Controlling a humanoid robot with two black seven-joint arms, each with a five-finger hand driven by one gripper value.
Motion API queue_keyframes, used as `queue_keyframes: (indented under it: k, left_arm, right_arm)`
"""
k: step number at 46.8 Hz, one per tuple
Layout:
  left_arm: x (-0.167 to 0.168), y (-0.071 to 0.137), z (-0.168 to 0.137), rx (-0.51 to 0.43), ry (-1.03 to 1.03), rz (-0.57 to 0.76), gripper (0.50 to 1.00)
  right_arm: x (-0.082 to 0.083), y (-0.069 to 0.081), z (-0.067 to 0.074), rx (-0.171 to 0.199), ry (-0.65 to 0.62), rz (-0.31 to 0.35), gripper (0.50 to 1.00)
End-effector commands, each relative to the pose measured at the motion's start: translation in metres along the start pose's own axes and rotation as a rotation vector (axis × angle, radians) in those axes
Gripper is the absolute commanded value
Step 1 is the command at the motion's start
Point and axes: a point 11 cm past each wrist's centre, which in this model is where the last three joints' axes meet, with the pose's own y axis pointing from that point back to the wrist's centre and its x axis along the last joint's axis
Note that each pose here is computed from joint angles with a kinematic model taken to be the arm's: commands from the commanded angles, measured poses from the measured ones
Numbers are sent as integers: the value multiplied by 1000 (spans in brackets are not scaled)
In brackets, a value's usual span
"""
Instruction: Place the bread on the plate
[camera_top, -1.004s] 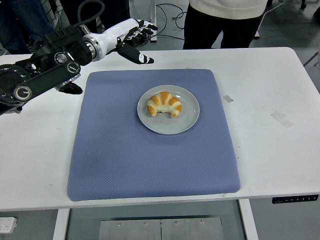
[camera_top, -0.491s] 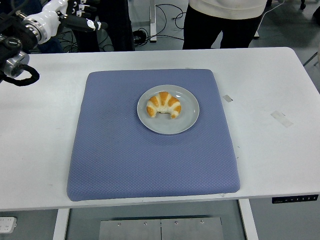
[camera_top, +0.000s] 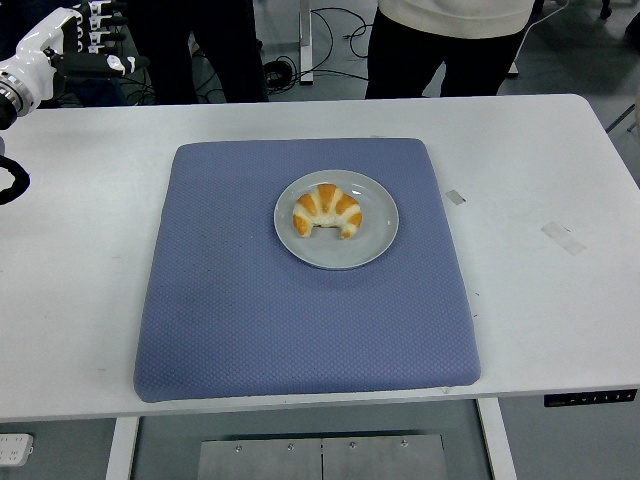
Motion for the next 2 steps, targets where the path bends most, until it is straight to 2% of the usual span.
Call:
queue_keyframes:
  k: [1, 2]
  left_arm:
    - [2, 1, -5, 8, 0, -1, 892]
    - [1, 2, -6, 10, 1, -1, 892]
  right_arm:
    - [-2, -1, -6, 10, -3, -7, 1000]
    - [-2, -1, -8, 13, -4, -5, 1000]
